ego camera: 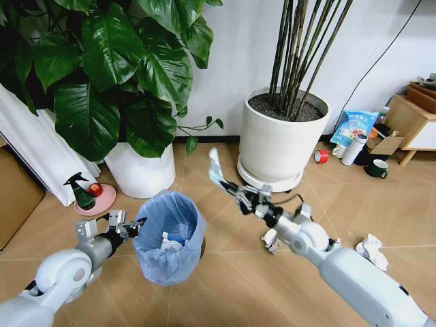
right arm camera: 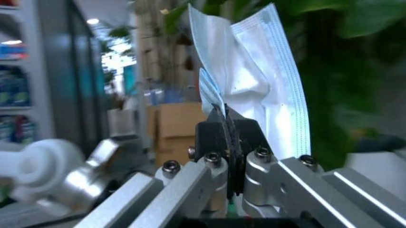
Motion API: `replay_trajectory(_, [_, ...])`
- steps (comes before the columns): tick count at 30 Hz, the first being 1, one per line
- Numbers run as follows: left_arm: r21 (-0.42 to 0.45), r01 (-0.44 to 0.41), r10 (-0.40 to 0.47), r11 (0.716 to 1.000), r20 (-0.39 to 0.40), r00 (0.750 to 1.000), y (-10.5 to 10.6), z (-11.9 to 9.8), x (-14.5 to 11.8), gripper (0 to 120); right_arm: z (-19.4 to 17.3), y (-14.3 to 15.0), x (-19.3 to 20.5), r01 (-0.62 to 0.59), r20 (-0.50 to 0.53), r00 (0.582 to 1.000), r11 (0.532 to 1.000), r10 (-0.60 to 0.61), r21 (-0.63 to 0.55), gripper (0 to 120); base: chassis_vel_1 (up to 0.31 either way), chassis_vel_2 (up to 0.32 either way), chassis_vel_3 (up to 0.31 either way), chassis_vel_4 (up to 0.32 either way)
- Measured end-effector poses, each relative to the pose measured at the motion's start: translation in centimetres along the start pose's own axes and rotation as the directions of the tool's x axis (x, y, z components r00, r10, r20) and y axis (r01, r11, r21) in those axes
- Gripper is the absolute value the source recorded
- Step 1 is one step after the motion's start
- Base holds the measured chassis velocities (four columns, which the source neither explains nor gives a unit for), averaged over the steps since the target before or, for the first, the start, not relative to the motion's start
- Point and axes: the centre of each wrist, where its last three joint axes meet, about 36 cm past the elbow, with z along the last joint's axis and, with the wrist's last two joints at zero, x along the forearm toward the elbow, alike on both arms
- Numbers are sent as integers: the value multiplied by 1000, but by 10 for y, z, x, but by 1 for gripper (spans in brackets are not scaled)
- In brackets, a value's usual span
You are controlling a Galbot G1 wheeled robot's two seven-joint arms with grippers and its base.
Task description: Pick up the trash bin and place the garbage on the floor into it.
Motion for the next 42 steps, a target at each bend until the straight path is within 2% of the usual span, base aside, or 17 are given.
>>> replay_trajectory(2, [-5,-1,1,1000,-1,1000,0,-1,0,0,-1,-1,-6,30,-15,999,1000,-30,-9,0,0,0,0,0])
replay_trajectory(4, [-15,-5,5,1000,0,1000,1,-4,0,0,-5,-10,-17,111,-79,991,994,-112,-13,0,0,0,0,0])
replay_trajectory(6, [-16,-5,5,1000,0,1000,0,-5,0,0,-6,-13,-19,128,-99,987,992,-129,-12,0,0,0,0,0])
replay_trajectory(7, [-17,-6,6,1000,1,1000,0,-5,0,0,-6,-16,-20,143,-117,983,990,-143,-12,0,0,0,0,0])
replay_trajectory(8, [-20,-7,7,1000,0,1000,0,-6,0,0,-8,-27,-24,198,-176,965,980,-194,4,0,0,0,0,0])
replay_trajectory(9, [-20,-7,7,1000,0,1000,0,-6,0,0,-8,-27,-24,198,-176,965,980,-194,4,0,0,0,0,0])
replay_trajectory(13, [-29,-8,8,1000,-6,1000,-1,-7,2,0,-22,-52,-40,345,-303,899,937,-315,49,0,0,0,0,0])
replay_trajectory(18, [-31,-9,9,999,-6,1000,-2,-8,2,0,-27,-60,-48,392,-348,871,917,-346,71,0,0,0,0,0])
replay_trajectory(21, [-34,-13,13,999,-3,1000,-3,-10,2,0,-27,-76,-67,479,-432,810,872,-397,96,0,0,0,0,0])
replay_trajectory(27, [-36,-18,18,999,0,1000,-3,-12,3,0,-13,-84,-78,521,-480,770,848,-421,93,0,0,0,0,0])
replay_trajectory(37, [-37,-22,22,999,1,1000,-4,-13,3,0,-7,-90,-87,542,-506,749,835,-427,96,0,0,0,0,0])
replay_trajectory(38, [-37,-24,24,999,1,1000,-5,-14,3,0,-8,-91,-86,541,-511,748,835,-424,99,7,0,0,0,0])
replay_trajectory(41, [-38,-25,26,999,1,1000,-5,-14,3,0,-8,-92,-85,540,-512,748,836,-422,100,12,0,0,0,0])
replay_trajectory(42, [-38,-27,27,999,2,1000,-6,-15,2,0,-7,-92,-85,539,-513,748,837,-421,99,18,0,0,0,0])
